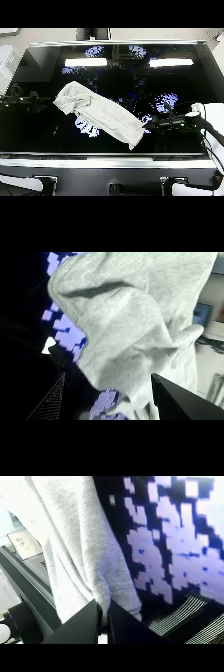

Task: Fold the clothes and pants, and hang the long-sleeved shirts on hangers.

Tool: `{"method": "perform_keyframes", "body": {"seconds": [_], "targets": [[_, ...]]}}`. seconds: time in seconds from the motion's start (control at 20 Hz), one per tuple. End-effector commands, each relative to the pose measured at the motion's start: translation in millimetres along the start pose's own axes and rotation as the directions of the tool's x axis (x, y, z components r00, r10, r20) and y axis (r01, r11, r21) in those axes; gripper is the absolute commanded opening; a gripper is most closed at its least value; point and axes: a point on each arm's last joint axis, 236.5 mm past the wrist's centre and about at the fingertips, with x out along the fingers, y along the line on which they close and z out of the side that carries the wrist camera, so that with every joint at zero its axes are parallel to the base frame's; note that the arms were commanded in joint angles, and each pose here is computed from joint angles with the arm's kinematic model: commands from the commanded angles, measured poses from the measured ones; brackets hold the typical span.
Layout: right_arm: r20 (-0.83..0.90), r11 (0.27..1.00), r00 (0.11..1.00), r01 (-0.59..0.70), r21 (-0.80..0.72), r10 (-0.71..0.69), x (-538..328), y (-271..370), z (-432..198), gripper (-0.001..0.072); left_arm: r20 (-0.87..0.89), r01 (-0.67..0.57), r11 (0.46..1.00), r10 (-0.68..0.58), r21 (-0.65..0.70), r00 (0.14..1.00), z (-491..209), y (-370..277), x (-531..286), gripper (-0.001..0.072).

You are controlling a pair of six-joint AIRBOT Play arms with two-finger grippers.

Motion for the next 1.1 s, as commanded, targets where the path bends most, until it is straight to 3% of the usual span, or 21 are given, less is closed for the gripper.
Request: {"method": "perform_keyframes", "body": {"seconds": [0.0, 0.35, 0.45, 0.5, 0.8, 0.9, 1.05], "targets": [[0.007, 1.000, 1.000, -0.004, 0.028, 0.004, -4, 6, 0, 0.0037, 0.001, 0.070, 0.997, -0.070, -0.029, 0.998, 6, 15, 31, 0.0622], [0.011, 0.999, 1.000, -0.003, 0.051, 0.003, -4, 6, 1, 0.0037, -0.028, 0.070, 0.997, -0.069, 0.031, 0.997, 10, -2, 71, 0.0586], [0.018, 0.999, 1.000, -0.002, 0.044, 0.001, -5, 8, 1, 0.0037, -0.032, 0.072, 0.997, -0.071, 0.041, 0.997, 12, -7, 76, 0.0096], [0.022, 0.999, 1.000, -0.002, 0.038, 0.001, -7, 10, 1, 0.0037, -0.029, 0.074, 0.996, -0.073, 0.048, 0.997, 14, -10, 75, 0.0017], [0.143, 0.994, 0.990, 0.020, -0.105, -0.005, -37, 50, 18, 0.0036, -0.007, 0.196, 0.965, -0.198, 0.172, 0.980, 38, -92, 35, 0.0015], [0.282, 0.974, 0.960, 0.069, -0.214, -0.006, -69, 85, 45, 0.0036, 0.062, 0.212, 0.942, -0.235, 0.259, 0.970, 56, -145, 0, 0.0015], [0.536, 0.910, 0.843, 0.187, -0.371, 0.045, -138, 164, 95, 0.0035, 0.180, 0.230, 0.871, -0.334, 0.434, 0.925, 72, -249, -73, 0.0015]]}}
